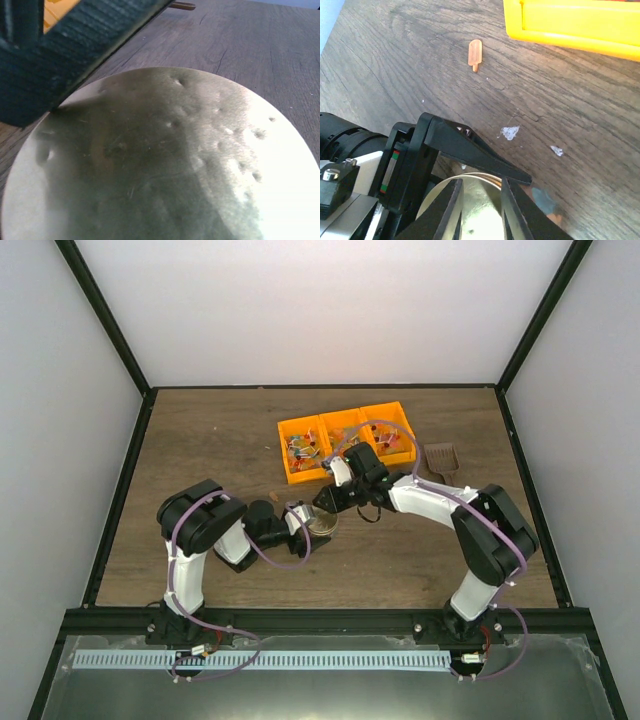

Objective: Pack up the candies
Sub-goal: Screw the bottle lid onto the packing bottle.

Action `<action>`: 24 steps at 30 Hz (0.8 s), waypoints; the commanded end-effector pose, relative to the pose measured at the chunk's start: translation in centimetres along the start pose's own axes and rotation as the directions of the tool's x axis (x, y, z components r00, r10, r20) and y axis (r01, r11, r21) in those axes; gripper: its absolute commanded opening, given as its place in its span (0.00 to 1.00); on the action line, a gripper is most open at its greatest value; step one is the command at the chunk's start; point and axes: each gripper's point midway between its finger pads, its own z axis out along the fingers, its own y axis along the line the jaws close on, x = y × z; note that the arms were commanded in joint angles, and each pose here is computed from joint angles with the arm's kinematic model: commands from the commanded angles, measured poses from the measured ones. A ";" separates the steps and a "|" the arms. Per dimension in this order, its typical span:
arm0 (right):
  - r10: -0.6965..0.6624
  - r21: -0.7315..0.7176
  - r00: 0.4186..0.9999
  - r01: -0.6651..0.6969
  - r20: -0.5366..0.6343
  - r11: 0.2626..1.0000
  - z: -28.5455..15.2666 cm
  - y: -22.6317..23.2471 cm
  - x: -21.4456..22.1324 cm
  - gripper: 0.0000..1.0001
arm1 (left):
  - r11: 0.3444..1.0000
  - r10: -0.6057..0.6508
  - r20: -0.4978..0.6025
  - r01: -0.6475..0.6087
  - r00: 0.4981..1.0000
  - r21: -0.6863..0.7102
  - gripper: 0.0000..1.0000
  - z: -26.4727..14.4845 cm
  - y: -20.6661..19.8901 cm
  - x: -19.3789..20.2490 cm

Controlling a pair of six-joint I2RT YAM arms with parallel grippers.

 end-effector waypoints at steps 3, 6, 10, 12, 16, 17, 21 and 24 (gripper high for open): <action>-0.026 0.023 0.999 0.027 -0.036 0.999 0.4 -1.3 0.9 0.18 | 0.995 -0.097 -0.113 0.098 0.989 0.002 0.84 -0.5 -0.4 3.4; -0.027 0.022 0.998 0.028 -0.058 0.999 0.7 -1.6 2.0 0.19 | 0.995 -0.096 -0.111 0.097 0.989 0.003 0.84 -0.4 -0.4 3.3; -0.031 0.030 0.997 0.033 -0.070 0.999 0.8 -2.2 2.4 0.20 | 0.995 -0.101 -0.116 0.102 0.988 0.006 0.84 -0.5 -0.5 3.4; -0.033 0.012 0.997 0.034 -0.077 0.999 0.9 -2.0 2.5 0.19 | 0.995 -0.103 -0.115 0.104 0.988 0.006 0.84 -0.5 -0.5 3.4; -0.024 -0.012 0.996 0.023 -0.089 1.000 1.0 -1.6 3.1 0.09 | 0.994 -0.108 -0.115 0.108 0.988 -0.003 0.84 -0.5 -0.4 3.4; -0.019 -0.016 0.996 0.018 -0.092 1.000 0.9 -1.6 3.3 0.08 | 0.994 -0.110 -0.110 0.110 0.988 -0.006 0.85 -0.5 -0.4 3.3; 0.000 -0.039 0.992 -0.005 -0.127 0.999 1.0 -1.7 5.4 0.03 | 0.992 -0.123 -0.079 0.121 0.989 -0.031 0.84 -0.6 0.1 2.7; 0.019 -0.070 0.989 -0.030 -0.148 0.997 0.9 -1.4 7.0 0.01 | 0.990 -0.135 -0.077 0.131 0.988 -0.056 0.84 -0.6 0.5 2.6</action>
